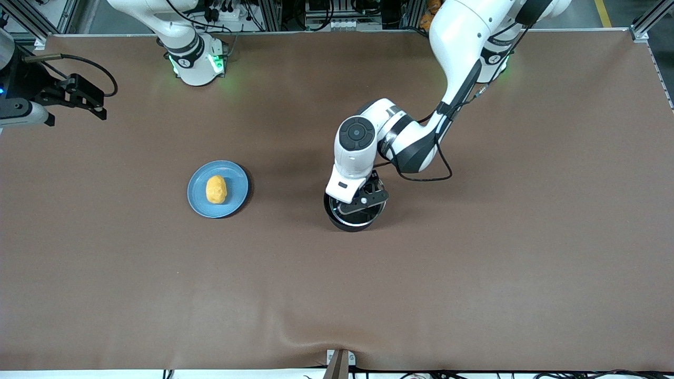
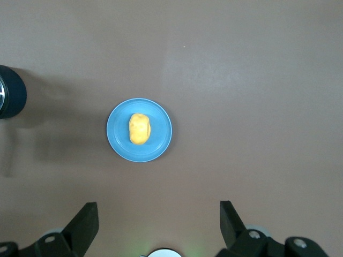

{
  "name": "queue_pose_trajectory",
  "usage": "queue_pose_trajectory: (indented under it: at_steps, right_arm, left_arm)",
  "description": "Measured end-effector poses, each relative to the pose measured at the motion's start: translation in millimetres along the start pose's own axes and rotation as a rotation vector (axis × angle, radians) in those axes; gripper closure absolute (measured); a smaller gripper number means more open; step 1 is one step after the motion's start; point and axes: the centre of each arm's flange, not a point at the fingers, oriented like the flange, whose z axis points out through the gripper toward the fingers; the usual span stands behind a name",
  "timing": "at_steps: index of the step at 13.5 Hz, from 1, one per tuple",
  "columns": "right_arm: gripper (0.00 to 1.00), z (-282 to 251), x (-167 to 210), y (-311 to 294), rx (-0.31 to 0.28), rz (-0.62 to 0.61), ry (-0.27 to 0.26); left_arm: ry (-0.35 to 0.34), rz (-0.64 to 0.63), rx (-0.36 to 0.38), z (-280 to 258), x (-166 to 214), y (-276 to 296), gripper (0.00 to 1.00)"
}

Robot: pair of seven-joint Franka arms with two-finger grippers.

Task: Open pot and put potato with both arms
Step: 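Close the left gripper on the blue knob of the glass lid, then lift the glass lid off the pot with the left gripper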

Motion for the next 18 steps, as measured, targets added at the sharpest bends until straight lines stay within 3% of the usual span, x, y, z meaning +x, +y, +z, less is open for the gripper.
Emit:
queue_pose_trajectory:
  at_steps: [5,9,15,18]
  right_arm:
    - [0.0,0,0,0,0.0,0.0,0.0]
    - [0.0,0,0,0,0.0,0.0,0.0]
    - [0.0,5,4,0,0.001,-0.001,-0.01]
    - [0.0,43,28,2,0.009,-0.003,-0.081]
  left_arm:
    - [0.051,-0.03,-0.064,-57,22,-5,0.38]
    - [0.074,-0.063,-0.063,-108,58,-41,0.38]
    - [0.055,0.019,0.006,-114,106,-155,0.38]
    - [0.069,0.075,0.009,-91,128,-231,0.38]
